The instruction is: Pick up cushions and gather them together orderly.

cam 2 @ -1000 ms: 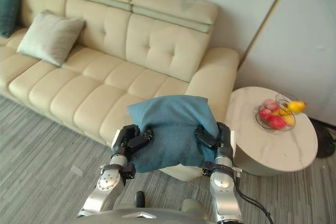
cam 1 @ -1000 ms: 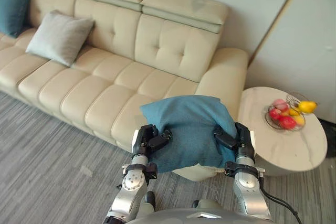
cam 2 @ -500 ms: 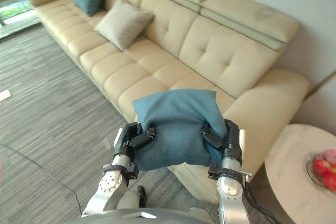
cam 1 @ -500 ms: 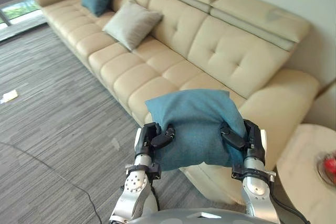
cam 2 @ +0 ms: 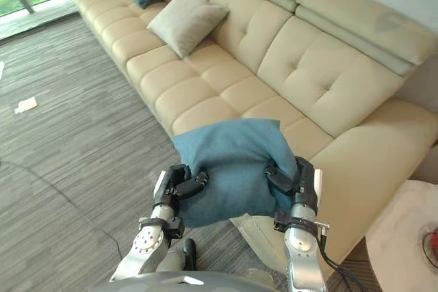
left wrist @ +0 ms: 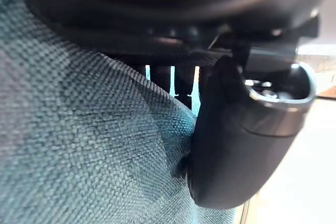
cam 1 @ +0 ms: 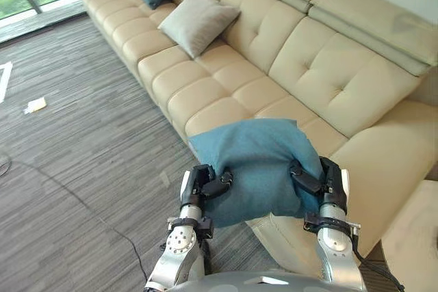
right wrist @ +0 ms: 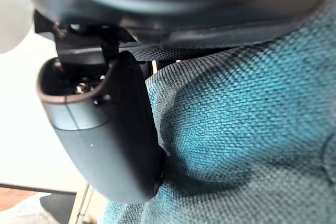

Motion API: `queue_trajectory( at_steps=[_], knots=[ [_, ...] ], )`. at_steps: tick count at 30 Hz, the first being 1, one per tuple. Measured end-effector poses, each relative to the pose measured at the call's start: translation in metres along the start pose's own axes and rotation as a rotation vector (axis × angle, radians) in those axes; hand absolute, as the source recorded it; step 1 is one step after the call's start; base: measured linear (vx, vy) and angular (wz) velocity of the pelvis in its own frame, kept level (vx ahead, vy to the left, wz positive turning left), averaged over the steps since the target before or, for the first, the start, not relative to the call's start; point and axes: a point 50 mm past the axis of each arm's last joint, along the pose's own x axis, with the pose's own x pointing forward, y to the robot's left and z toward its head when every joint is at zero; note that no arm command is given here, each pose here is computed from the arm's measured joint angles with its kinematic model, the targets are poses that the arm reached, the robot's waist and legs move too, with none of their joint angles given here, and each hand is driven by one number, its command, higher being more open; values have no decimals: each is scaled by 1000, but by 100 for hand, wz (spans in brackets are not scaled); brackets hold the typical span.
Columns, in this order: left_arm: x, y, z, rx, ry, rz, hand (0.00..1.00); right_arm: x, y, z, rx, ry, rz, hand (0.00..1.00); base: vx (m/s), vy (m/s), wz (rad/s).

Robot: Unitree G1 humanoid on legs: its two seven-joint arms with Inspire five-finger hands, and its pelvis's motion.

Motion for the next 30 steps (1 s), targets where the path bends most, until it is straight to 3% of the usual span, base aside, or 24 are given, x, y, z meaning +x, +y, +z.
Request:
queue_trajectory(
  at_steps=[6,12,18,30],
  knots=[
    [2,12,2,13,-8,37,0,4,10,7,-10,-31,50,0,171,19,-18],
    [1,2,-1,-32,6,28,0,6,1,4,-49,-30,41,0,190,-70,11],
    [-8,-9,1,-102,-6,13,0,-14,-16,24,-18,-117,-6,0,65,2,-1],
    [-9,-3,6,-99,-27,37,0,-14,-5,31,35,-125,-4,0,131,282,-65]
  ],
)
